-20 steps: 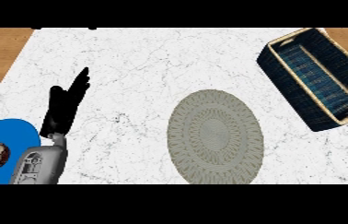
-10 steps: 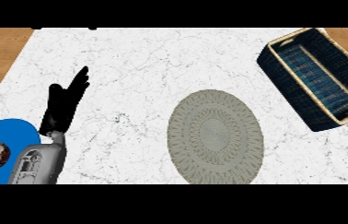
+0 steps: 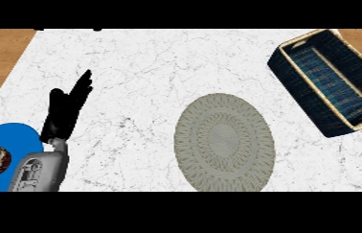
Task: Pick the pear from the placemat and place it in the basket
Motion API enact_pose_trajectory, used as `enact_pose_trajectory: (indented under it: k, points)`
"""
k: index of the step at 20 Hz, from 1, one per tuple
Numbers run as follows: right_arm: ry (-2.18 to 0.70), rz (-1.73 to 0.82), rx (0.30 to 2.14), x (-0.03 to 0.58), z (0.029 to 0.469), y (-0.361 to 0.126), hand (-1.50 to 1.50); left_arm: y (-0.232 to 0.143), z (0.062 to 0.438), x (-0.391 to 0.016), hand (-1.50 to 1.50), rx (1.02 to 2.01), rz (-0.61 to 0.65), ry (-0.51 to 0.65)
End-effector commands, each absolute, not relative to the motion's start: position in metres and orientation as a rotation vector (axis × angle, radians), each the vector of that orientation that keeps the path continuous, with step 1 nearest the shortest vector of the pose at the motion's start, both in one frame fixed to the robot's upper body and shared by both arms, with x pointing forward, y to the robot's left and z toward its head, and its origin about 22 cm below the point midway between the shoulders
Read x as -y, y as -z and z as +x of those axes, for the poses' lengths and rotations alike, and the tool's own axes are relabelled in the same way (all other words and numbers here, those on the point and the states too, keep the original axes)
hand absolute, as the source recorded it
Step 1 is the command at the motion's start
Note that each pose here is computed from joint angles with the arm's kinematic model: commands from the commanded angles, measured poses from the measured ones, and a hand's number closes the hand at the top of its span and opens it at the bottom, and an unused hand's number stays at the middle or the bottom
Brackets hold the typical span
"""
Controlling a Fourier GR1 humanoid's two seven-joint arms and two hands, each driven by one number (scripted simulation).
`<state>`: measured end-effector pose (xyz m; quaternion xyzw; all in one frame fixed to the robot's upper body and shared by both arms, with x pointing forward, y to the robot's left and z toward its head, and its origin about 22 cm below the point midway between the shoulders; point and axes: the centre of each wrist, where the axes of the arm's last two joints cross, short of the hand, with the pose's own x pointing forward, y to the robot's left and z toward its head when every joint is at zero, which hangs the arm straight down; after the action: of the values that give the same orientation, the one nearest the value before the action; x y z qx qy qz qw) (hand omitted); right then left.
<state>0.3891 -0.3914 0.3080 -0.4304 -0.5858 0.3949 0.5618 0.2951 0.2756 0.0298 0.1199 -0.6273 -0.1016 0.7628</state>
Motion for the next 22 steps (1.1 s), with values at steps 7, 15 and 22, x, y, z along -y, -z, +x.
enact_pose_trajectory:
  k: [7,15,22]
  points:
    - [-0.751,-0.795,1.384,0.399,0.409,-0.279,-1.50,-0.044,0.301,-0.270,0.00,1.351,0.278,0.222]
    - [-0.422,-0.822,1.610,0.435,0.398,-0.260,-1.50,-0.028,0.303,-0.274,0.00,1.349,0.281,0.217]
    - [-0.178,-0.893,1.583,0.489,0.367,-0.278,-1.50,-0.030,0.297,-0.274,0.00,1.363,0.269,0.228]
